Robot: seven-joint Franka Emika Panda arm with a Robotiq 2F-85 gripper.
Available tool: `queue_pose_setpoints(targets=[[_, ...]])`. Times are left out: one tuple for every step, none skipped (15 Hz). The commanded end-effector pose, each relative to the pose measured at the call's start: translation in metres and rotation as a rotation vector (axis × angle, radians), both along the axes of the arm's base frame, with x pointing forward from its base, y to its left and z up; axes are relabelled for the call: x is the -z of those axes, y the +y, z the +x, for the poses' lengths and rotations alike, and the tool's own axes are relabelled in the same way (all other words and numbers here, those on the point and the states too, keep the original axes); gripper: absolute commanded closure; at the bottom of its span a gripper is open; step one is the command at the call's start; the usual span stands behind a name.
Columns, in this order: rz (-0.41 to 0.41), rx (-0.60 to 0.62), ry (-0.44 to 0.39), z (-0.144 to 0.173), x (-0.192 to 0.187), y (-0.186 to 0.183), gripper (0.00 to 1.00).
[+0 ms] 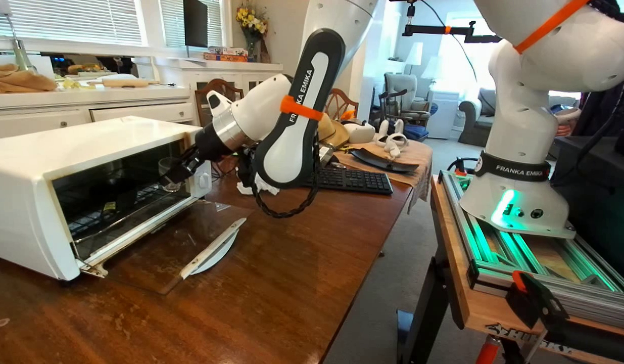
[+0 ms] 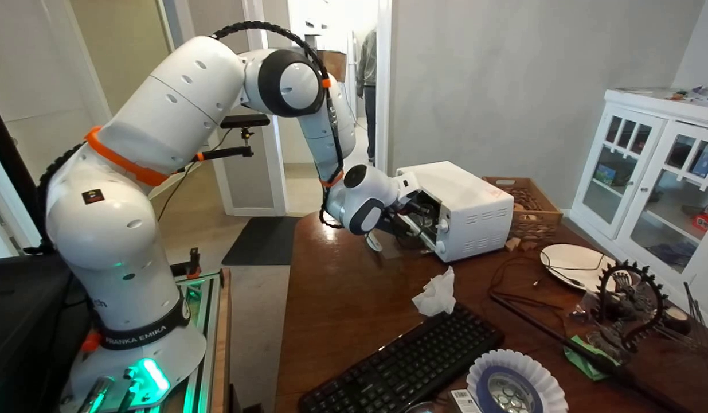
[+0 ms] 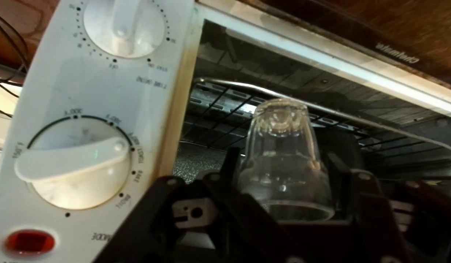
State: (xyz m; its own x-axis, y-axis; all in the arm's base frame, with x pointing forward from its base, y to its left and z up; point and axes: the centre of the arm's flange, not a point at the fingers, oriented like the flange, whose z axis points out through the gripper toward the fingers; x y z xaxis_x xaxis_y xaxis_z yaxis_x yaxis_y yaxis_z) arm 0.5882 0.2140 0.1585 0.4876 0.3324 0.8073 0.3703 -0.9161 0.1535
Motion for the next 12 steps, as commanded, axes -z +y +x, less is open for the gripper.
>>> queue_pose_setpoints(targets=[[0.025, 0.006, -0.028, 0.009, 0.010, 0.006, 0.70], [0.026, 0.005, -0.030, 0.011, 0.011, 0.008, 0.70], [0.029, 0.003, -0.030, 0.013, 0.012, 0.010, 0.70], [0.031, 0.001, -0.031, 0.015, 0.014, 0.011, 0.70], [0.031, -0.003, -0.037, 0.018, 0.017, 0.013, 0.70], [0.037, -0.003, -0.037, 0.020, 0.018, 0.014, 0.70], [0.040, -0.003, -0.039, 0.023, 0.019, 0.015, 0.70], [0.042, -0.004, -0.043, 0.025, 0.020, 0.017, 0.70], [0.044, -0.005, -0.046, 0.027, 0.021, 0.018, 0.70], [0.042, -0.006, -0.052, 0.030, 0.022, 0.019, 0.70], [0.045, -0.008, -0.057, 0.032, 0.022, 0.020, 0.70], [0.046, -0.007, -0.063, 0.034, 0.023, 0.021, 0.70]])
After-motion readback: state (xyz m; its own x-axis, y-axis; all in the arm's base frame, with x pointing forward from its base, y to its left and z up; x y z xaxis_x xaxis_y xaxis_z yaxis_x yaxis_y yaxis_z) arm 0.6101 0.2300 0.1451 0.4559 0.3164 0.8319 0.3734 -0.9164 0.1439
